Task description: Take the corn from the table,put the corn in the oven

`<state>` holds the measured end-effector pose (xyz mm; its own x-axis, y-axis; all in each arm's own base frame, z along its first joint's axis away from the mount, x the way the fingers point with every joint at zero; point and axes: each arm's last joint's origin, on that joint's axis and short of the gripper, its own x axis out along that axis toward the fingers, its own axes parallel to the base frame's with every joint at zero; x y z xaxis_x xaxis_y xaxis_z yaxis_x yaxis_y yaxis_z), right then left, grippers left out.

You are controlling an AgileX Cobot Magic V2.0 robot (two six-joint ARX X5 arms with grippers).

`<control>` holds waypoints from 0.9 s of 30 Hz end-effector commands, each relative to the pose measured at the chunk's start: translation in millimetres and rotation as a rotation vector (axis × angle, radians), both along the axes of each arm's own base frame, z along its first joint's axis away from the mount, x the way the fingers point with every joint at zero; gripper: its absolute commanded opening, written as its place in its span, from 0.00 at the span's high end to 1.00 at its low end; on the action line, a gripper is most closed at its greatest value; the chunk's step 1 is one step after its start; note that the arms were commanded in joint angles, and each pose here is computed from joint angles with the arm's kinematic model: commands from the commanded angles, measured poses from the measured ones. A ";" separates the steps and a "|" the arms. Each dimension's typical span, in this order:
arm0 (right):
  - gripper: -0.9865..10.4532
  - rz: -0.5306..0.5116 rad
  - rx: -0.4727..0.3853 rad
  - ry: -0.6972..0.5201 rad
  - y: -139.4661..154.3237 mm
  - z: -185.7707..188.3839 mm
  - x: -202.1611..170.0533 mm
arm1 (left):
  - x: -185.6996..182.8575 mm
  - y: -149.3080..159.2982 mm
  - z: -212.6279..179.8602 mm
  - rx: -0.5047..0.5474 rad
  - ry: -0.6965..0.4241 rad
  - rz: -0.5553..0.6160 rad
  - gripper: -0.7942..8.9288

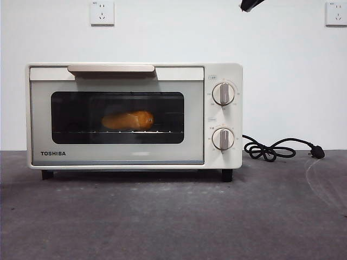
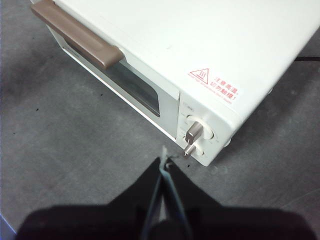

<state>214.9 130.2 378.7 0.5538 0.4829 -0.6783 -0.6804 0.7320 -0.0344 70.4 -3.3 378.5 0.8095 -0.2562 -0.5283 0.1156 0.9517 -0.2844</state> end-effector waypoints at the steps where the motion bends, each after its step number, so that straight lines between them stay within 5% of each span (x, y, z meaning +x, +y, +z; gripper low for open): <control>1: 0.91 -0.007 0.003 0.005 0.6 -2.2 1.1 | -13.0 -1.8 1.9 0.009 -0.056 -0.017 0.92; 5: 0.91 -0.006 0.003 0.005 0.6 -2.2 1.1 | -26.9 -3.0 4.8 0.037 -0.137 -0.028 0.92; 13: 0.91 -0.006 0.003 0.005 0.6 -2.2 1.1 | -16.1 -4.3 -18.0 0.032 -0.595 -0.046 0.92; 27: 0.91 -0.006 0.003 0.005 0.6 -2.2 1.1 | 17.0 -2.5 -153.3 0.063 -0.835 -0.004 0.92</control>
